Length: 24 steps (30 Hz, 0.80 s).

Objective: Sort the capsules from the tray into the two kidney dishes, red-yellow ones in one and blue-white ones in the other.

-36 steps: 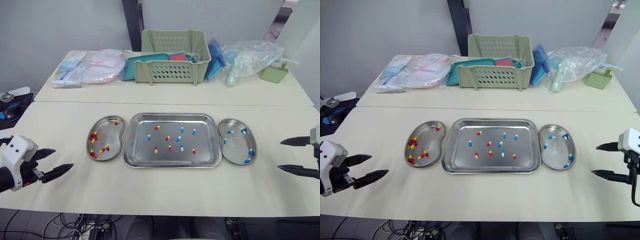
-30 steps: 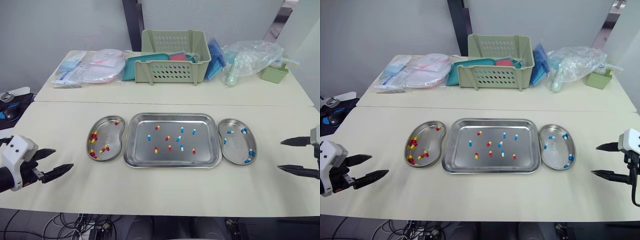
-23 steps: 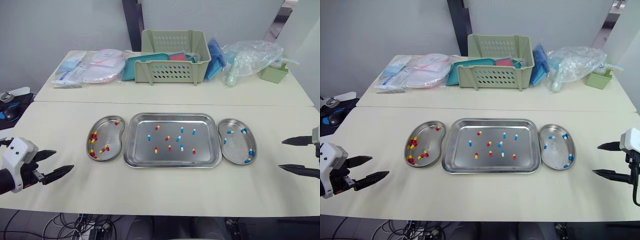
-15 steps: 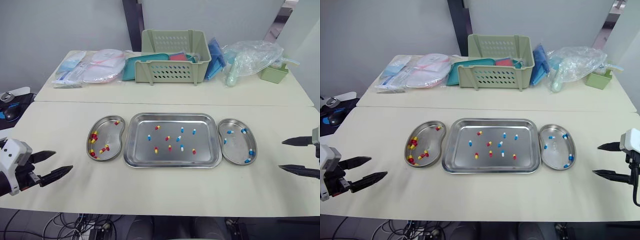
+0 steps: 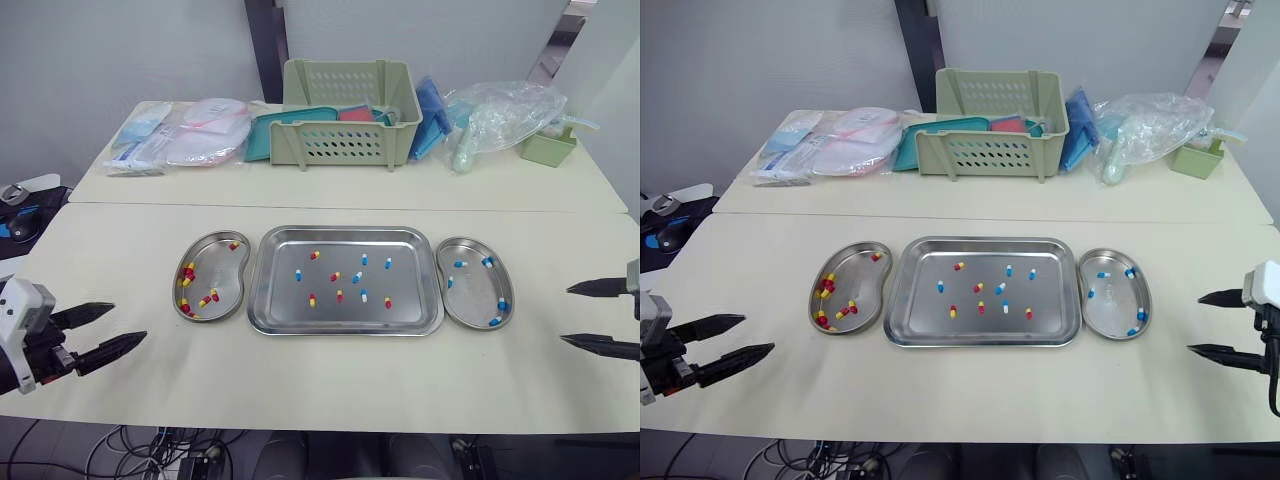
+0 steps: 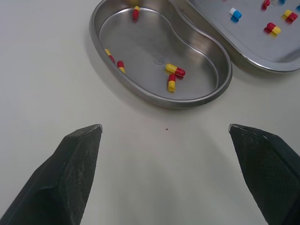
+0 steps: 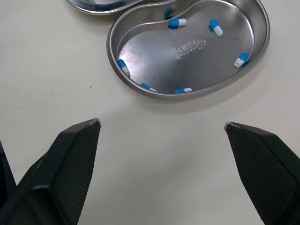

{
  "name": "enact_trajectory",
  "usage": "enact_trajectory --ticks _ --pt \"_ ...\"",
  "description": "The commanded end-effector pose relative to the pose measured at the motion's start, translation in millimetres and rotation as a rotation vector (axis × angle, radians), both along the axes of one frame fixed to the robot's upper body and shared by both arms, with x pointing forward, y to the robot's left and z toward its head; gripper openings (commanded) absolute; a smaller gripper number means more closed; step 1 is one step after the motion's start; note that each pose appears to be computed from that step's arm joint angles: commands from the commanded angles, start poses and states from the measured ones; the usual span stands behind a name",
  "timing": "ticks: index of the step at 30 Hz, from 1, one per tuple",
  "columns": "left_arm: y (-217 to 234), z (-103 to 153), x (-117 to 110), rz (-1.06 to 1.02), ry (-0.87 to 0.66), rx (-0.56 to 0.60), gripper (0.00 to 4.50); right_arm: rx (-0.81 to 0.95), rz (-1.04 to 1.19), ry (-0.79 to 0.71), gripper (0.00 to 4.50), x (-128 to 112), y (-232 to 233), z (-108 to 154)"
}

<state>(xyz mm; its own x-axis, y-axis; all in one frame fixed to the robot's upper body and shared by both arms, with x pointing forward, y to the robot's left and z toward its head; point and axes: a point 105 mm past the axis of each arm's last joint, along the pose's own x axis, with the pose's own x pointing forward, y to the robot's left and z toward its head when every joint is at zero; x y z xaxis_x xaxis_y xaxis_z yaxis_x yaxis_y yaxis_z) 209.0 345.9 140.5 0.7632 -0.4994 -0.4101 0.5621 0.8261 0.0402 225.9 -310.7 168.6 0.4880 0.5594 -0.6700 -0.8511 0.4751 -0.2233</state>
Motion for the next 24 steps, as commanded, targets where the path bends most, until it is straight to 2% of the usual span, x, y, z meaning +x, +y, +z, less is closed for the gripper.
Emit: enact_trajectory --ticks 1,12,17,24 --pt "2 13 -3 -0.013 -0.021 0.008 4.5 -0.008 0.015 -0.044 4.48 0 3 14" --pt "-34 10 -14 -0.099 -0.009 -0.099 4.5 -0.003 0.009 -0.071 4.48 3 4 13" --pt "-73 6 -29 -0.165 -0.127 -0.169 4.5 -0.005 0.013 -0.086 4.48 2 5 10" --pt "-120 -16 -46 -0.246 -0.15 -0.225 4.5 -0.007 0.016 -0.091 4.48 0 6 7"
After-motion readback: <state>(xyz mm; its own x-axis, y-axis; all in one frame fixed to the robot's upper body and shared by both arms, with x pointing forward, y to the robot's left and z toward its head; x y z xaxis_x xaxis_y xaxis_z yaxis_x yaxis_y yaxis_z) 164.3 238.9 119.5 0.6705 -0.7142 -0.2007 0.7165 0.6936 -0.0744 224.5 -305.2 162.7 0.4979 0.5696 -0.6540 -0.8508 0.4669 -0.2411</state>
